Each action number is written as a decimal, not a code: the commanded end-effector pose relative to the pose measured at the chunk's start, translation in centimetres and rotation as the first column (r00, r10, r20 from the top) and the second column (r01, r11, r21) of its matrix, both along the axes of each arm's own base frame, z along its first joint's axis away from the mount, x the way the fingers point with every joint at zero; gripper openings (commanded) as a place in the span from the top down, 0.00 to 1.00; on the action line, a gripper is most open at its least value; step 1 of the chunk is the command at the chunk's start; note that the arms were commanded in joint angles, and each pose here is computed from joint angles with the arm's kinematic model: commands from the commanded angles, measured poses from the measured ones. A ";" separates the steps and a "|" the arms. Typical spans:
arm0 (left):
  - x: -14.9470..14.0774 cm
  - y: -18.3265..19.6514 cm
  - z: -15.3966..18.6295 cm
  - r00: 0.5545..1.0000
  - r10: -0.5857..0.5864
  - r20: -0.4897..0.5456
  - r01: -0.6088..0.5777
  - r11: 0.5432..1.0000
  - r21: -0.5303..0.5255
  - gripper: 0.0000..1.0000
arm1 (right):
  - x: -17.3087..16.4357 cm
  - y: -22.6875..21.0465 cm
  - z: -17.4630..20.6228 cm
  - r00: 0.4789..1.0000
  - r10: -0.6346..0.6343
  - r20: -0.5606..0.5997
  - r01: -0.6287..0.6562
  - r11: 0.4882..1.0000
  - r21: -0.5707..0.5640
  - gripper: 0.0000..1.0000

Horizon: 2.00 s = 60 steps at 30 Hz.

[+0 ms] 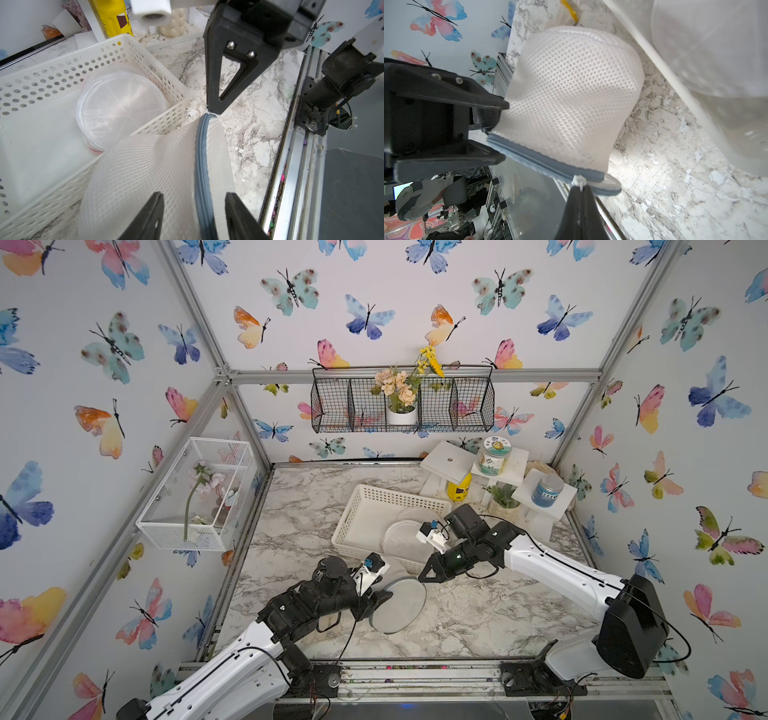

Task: Turn the laundry bag inside out
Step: Zip the zipper on the laundry bag.

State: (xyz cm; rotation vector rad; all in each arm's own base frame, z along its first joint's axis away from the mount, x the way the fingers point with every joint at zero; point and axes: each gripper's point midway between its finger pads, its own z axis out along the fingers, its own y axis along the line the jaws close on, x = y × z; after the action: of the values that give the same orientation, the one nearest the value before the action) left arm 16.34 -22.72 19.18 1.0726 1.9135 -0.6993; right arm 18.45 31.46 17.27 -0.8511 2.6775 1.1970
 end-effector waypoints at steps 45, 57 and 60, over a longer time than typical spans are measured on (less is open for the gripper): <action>-0.1 -2.3 3.5 0.996 -0.087 0.002 0.086 0.991 -0.100 1.00 | 1.6 -3.5 3.0 0.986 -0.108 0.128 0.113 0.993 -0.035 0.97; -0.1 -0.9 3.8 1.000 0.009 0.024 -0.004 0.983 -0.185 0.94 | -0.1 -4.5 0.8 0.995 -0.099 0.001 0.099 0.994 -0.043 0.98; 0.1 -1.0 2.7 1.000 0.004 -0.004 -0.004 0.990 -0.138 0.58 | 0.2 -3.8 1.8 0.996 -0.085 0.001 0.085 0.996 -0.011 0.98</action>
State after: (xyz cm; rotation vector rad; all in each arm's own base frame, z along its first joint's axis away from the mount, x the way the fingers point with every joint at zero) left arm 15.45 -23.86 21.77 1.0099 1.8268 -0.8620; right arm 18.47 26.95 17.67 -0.7100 2.7258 1.1005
